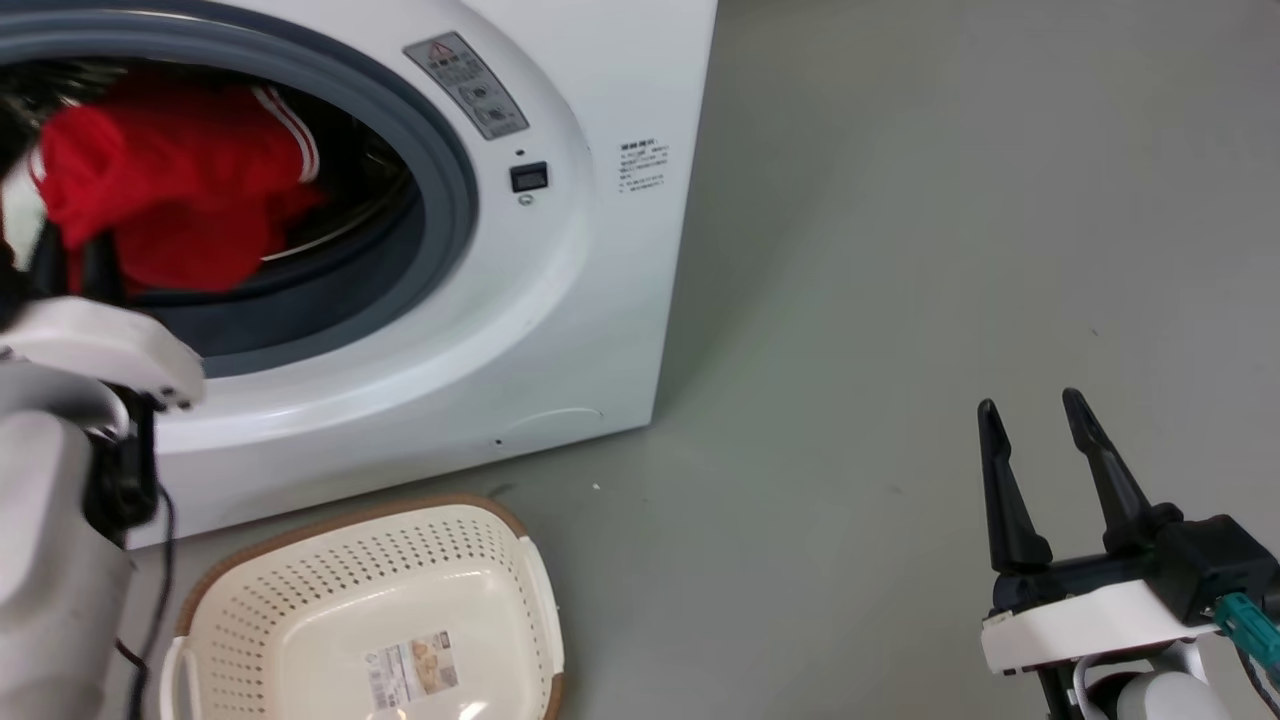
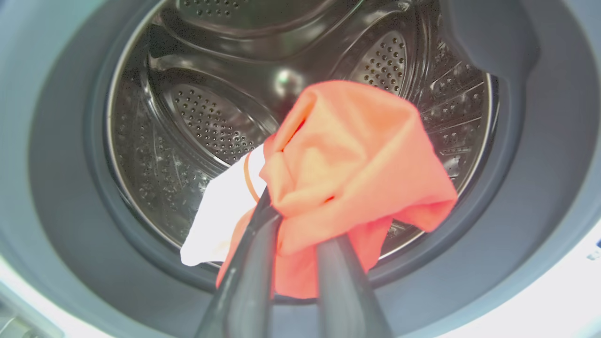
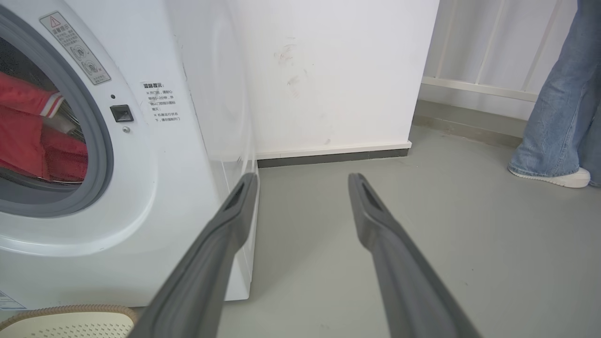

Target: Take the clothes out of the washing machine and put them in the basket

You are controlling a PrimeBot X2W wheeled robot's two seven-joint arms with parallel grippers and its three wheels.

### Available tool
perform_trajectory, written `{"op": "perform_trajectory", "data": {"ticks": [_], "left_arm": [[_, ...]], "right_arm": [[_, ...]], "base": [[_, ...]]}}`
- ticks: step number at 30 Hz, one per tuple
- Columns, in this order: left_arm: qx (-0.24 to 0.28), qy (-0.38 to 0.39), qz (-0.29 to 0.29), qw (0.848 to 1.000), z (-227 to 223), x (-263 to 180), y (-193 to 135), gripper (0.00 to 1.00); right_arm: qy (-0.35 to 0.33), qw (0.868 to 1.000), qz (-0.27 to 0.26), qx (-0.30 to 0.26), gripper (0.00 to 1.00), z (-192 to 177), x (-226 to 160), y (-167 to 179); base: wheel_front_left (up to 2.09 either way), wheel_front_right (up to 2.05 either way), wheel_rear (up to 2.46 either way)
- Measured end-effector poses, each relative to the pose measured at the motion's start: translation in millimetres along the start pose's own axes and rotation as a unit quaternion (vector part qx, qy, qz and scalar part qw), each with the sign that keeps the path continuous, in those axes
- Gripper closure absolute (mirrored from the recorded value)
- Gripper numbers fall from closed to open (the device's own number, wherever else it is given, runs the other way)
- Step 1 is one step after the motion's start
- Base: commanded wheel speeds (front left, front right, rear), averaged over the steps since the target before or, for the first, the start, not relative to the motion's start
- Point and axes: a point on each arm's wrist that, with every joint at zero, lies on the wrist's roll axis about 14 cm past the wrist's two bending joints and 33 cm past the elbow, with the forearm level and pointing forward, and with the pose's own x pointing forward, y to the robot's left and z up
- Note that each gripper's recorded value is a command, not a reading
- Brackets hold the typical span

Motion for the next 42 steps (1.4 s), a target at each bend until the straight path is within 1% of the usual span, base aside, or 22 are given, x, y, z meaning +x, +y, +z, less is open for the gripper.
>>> {"op": "perform_trajectory", "data": {"ticks": [11, 15, 19, 24, 28, 30, 33, 38, 42], "left_arm": [[-0.018, -0.002, -0.003, 1.000, 2, -92, -10, 1.00], [-0.022, 0.015, 0.000, 1.000, -6, -127, -12, 1.00], [-0.034, 0.053, 0.011, 0.998, -26, -162, -13, 1.00], [-0.057, 0.142, 0.021, 0.988, -76, -202, -22, 1.00], [-0.077, 0.199, 0.017, 0.977, -111, -212, -34, 1.00], [-0.078, 0.226, 0.011, 0.971, -129, -212, -37, 1.00], [-0.074, 0.252, 0.002, 0.965, -150, -201, -40, 1.00], [-0.064, 0.290, -0.019, 0.955, -185, -176, -45, 1.00], [-0.056, 0.337, -0.029, 0.939, -223, -166, -46, 1.00]], "right_arm": [[-0.015, 1.000, 0.016, 0.001, 0.00, 19, -14, 9], [-0.015, 0.999, 0.029, 0.002, 0.00, 23, -19, 16], [-0.021, 0.999, 0.038, 0.000, 0.00, 29, -23, 22], [-0.025, 0.998, 0.049, 0.000, 0.00, 34, -21, 29], [-0.012, 0.999, 0.052, 0.001, 0.00, 27, -16, 32], [-0.008, 0.998, 0.055, 0.002, 0.00, 24, -10, 34], [-0.009, 0.998, 0.056, 0.004, 0.00, 22, 0, 36], [0.003, 0.999, 0.045, 0.001, 0.00, 9, 14, 30], [0.017, 0.999, 0.035, 0.002, 0.00, -6, 25, 24]], "base": [[0.00, 0.00, 0.00], [0.00, 0.00, 0.00], [0.00, 0.00, 0.00], [0.00, 0.00, 0.00], [0.00, 0.00, 0.00], [0.00, 0.00, 0.00], [0.00, 0.00, 0.00], [0.00, 0.00, 0.00], [0.00, 0.00, 0.00]]}}
